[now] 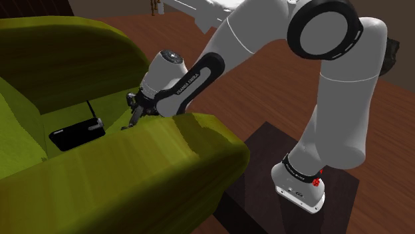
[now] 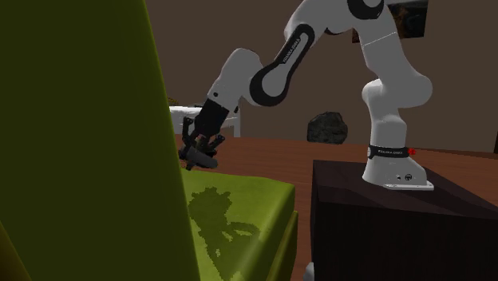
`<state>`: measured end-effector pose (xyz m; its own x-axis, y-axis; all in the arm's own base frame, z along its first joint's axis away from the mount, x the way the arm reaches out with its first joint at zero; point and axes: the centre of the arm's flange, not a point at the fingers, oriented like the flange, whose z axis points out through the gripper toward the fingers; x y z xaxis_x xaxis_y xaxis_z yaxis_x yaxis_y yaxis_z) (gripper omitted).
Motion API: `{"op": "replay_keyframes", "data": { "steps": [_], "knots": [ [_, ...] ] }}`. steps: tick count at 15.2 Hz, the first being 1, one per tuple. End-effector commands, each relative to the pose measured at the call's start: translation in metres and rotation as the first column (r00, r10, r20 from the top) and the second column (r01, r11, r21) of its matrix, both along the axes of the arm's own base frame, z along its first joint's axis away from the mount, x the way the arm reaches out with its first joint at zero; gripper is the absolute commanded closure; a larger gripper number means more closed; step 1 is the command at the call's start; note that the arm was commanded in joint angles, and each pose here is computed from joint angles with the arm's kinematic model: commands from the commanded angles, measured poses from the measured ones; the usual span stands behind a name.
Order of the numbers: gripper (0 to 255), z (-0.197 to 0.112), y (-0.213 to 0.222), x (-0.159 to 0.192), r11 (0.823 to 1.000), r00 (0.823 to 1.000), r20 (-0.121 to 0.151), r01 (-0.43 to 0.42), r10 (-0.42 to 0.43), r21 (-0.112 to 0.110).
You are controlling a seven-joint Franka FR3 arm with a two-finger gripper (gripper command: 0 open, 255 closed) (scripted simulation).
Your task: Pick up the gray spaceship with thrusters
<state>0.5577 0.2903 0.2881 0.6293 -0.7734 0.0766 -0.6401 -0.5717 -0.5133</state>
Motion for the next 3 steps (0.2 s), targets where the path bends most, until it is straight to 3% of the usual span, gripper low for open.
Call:
{"op": "replay_keyframes", "data": {
  "steps": [1,3],
  "knots": [
    [255,0.0118,-0.0006,0.0004,1.000,1.000,0.002,0.000,0.000,0.000],
    [255,0.0126,-0.0006,0.0004,1.000,1.000,0.002,0.000,0.000,0.000]
  ]
}}
